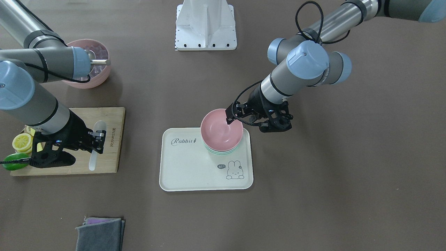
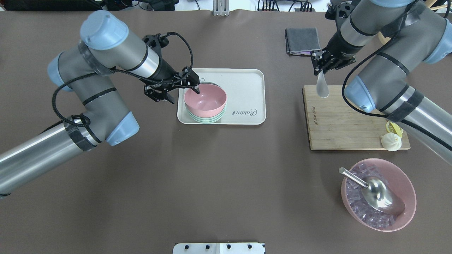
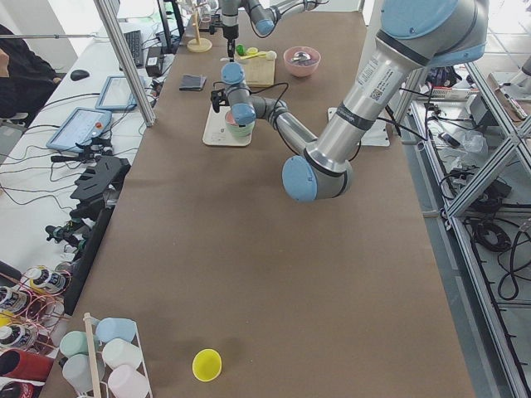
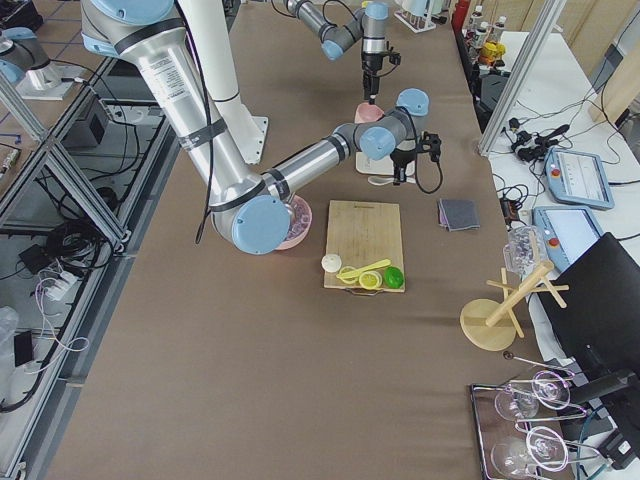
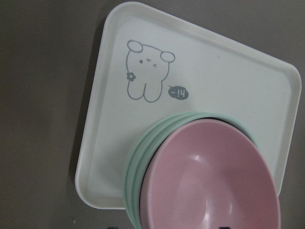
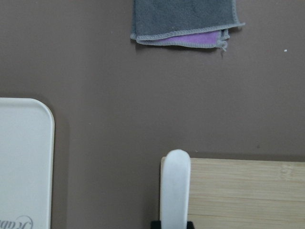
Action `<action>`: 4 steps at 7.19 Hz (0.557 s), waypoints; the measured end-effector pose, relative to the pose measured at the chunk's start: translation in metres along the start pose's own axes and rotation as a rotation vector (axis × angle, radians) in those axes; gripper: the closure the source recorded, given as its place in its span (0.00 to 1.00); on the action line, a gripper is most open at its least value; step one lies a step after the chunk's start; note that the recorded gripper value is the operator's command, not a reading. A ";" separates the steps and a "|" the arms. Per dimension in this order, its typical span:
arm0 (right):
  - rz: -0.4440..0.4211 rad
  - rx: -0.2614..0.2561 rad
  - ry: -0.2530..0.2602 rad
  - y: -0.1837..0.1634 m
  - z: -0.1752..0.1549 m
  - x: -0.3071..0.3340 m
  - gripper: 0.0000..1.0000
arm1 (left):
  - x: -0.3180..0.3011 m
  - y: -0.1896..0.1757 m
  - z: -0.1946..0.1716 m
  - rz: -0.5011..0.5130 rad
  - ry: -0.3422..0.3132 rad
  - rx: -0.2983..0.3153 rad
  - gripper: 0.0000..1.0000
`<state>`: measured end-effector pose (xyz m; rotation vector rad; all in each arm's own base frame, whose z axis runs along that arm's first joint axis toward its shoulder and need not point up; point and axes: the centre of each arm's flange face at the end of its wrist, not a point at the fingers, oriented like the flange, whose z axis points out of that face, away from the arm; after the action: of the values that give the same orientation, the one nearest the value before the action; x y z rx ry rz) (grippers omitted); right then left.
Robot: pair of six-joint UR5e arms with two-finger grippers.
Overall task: Stack pink bowl on green and place spoon
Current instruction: 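Release the pink bowl and withdraw the left gripper, then lower the white spoon into the pink bowl and open the right gripper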
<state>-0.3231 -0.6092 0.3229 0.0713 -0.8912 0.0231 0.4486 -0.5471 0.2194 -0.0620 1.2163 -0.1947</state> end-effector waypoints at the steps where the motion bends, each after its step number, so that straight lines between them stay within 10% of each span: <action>1: 0.029 0.021 -0.030 -0.005 -0.016 -0.027 1.00 | -0.004 -0.022 -0.031 -0.021 0.014 0.025 0.02; 4: 0.107 0.087 -0.165 -0.006 -0.043 -0.133 1.00 | -0.086 -0.078 -0.151 -0.068 0.046 0.068 0.02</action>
<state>-0.3731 -0.6104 0.1919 0.1075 -1.0587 0.1576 0.2697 -0.5997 0.2584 -0.0398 1.2529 -0.2987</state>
